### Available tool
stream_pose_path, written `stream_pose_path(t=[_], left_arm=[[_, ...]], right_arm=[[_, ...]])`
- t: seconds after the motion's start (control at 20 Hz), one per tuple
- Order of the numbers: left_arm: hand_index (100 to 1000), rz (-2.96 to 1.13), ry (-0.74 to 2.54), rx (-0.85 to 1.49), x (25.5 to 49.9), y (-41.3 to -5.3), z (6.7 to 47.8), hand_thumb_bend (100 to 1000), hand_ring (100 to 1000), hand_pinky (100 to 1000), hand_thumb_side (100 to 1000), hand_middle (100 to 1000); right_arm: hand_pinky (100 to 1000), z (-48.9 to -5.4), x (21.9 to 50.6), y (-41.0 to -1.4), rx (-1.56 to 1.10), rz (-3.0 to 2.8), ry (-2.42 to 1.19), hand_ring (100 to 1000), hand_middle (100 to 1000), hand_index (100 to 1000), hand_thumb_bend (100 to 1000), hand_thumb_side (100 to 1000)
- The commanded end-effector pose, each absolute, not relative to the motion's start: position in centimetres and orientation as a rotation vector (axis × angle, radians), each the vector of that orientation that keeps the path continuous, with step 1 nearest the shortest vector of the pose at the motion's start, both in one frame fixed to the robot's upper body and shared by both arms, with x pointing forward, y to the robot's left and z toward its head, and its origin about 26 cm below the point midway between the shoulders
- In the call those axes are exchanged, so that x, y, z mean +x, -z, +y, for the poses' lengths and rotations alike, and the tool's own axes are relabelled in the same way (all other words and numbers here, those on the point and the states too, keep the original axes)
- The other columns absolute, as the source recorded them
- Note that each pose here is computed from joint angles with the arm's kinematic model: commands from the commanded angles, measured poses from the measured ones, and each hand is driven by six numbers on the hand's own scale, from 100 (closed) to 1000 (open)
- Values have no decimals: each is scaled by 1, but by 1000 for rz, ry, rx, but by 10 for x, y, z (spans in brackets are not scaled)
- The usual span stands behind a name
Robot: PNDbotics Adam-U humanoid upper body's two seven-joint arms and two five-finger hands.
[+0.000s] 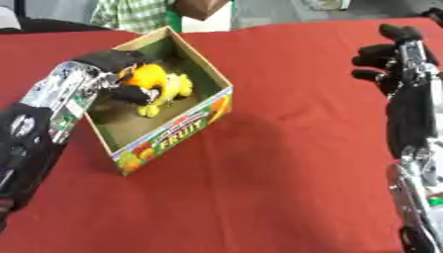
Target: Pick up objects on the table and place them in the box.
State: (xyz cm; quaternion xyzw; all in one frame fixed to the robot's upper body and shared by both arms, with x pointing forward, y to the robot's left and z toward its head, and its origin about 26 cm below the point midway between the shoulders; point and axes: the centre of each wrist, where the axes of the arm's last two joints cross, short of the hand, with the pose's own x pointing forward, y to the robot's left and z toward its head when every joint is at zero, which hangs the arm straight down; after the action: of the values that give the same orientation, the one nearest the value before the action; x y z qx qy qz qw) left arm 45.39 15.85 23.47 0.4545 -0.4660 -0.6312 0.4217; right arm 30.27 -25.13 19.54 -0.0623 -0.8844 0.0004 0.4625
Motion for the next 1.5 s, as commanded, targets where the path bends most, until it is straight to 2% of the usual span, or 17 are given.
stream_pose_path(t=[0.05,0.35,0.9,1.2,1.3,1.45,1.5], left_arm=[[1000,-1223,1498,1193,453,-252,165,491,1000,968,1000,1000],[1000,-1342,1379,1176,447,-272,172,419,1000,955,1000,1000],[1000,-1624,1209,1142,418,-316,182,343,1000,896,1000,983],[962,-1804,1067,1128,394,-338,191,248,899,772,1000,892],[954,-1862,995,1128,386,-344,199,206,869,750,1000,865],[950,-1932,884,1143,372,-353,217,197,848,739,980,847],[947,-1958,848,1148,368,-355,223,164,841,737,974,840]], right_arm=[[673,-252,300,-202,-152,-2198,-3,676,598,853,100,874],[672,-253,300,-202,-154,-2199,1,677,598,853,100,872],[673,-254,300,-202,-158,-2204,10,677,598,853,100,871],[672,-254,300,-203,-160,-2208,18,678,598,852,100,869],[672,-255,300,-203,-164,-2211,23,678,598,852,100,868],[672,-256,300,-204,-173,-2218,31,678,598,852,100,867],[672,-257,300,-205,-177,-2220,33,678,599,852,100,867]])
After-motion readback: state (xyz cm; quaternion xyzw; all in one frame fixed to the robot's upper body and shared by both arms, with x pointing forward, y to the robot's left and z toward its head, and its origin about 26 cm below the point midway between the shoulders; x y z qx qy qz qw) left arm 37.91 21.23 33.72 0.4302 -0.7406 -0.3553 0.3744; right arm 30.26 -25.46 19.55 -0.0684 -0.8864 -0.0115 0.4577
